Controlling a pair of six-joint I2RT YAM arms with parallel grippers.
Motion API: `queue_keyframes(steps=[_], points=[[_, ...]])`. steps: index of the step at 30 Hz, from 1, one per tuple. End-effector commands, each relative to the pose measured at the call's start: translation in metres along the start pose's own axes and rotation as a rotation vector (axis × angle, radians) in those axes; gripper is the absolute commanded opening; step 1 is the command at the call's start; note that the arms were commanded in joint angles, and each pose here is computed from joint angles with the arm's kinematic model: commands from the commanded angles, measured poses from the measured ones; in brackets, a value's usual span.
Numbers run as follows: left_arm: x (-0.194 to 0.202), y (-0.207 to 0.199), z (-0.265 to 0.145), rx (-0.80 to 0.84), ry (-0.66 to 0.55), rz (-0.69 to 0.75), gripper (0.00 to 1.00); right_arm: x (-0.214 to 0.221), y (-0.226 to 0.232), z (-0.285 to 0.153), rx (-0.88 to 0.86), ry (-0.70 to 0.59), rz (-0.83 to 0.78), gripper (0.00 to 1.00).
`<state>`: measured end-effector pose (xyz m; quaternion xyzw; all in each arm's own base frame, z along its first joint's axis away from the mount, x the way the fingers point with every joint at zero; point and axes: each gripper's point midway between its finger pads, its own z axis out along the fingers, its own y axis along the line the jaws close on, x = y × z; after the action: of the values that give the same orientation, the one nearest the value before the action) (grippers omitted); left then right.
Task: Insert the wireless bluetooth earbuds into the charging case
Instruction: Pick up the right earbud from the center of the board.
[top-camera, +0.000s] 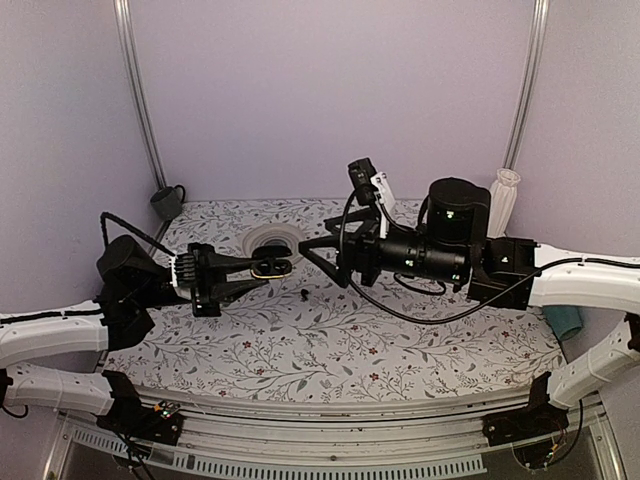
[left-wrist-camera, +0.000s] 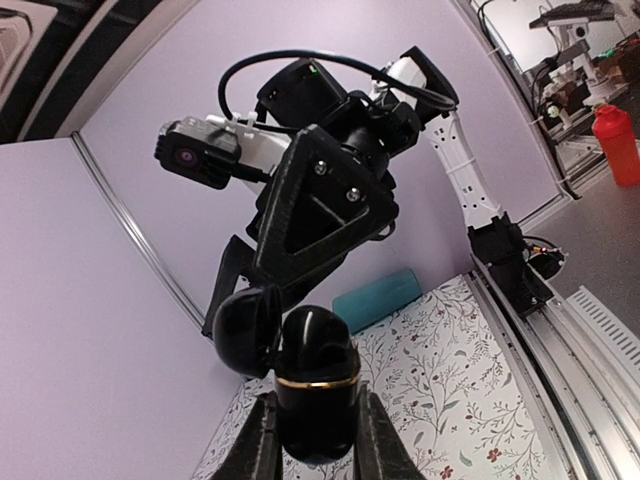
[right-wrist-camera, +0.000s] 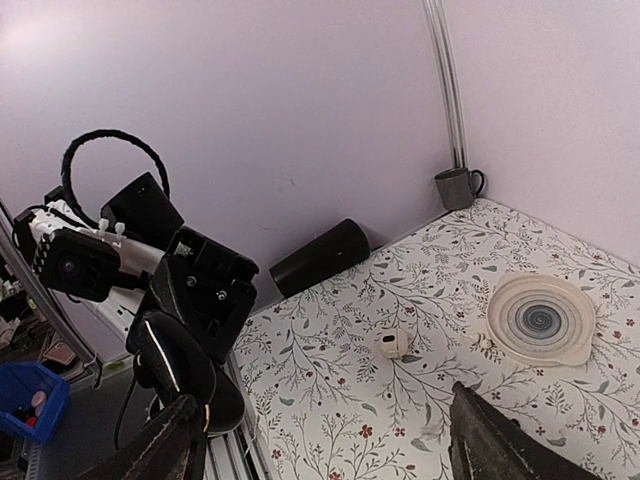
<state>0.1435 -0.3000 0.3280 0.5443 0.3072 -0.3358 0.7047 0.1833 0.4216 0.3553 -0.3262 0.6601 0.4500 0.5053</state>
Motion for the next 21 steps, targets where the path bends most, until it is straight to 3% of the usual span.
queue_keyframes(steps=[1,5,7,16,21], points=[[-0.013,0.002,0.005,0.008,-0.028,0.028,0.00,-0.009,0.010,-0.006,-0.041,-0.035,-0.003,0.84],[-0.011,0.003,0.006,0.002,-0.022,0.025,0.00,-0.008,0.018,-0.009,-0.052,-0.039,-0.031,0.82],[-0.007,0.009,0.006,-0.035,-0.005,0.024,0.00,-0.011,0.022,-0.012,-0.062,-0.047,-0.042,0.75],[0.002,0.020,0.004,-0.123,0.025,0.046,0.00,0.001,0.039,-0.005,-0.133,-0.010,0.003,0.30],[0.003,0.020,0.005,-0.128,0.028,0.052,0.00,0.001,0.044,0.009,-0.151,-0.005,0.034,0.26]])
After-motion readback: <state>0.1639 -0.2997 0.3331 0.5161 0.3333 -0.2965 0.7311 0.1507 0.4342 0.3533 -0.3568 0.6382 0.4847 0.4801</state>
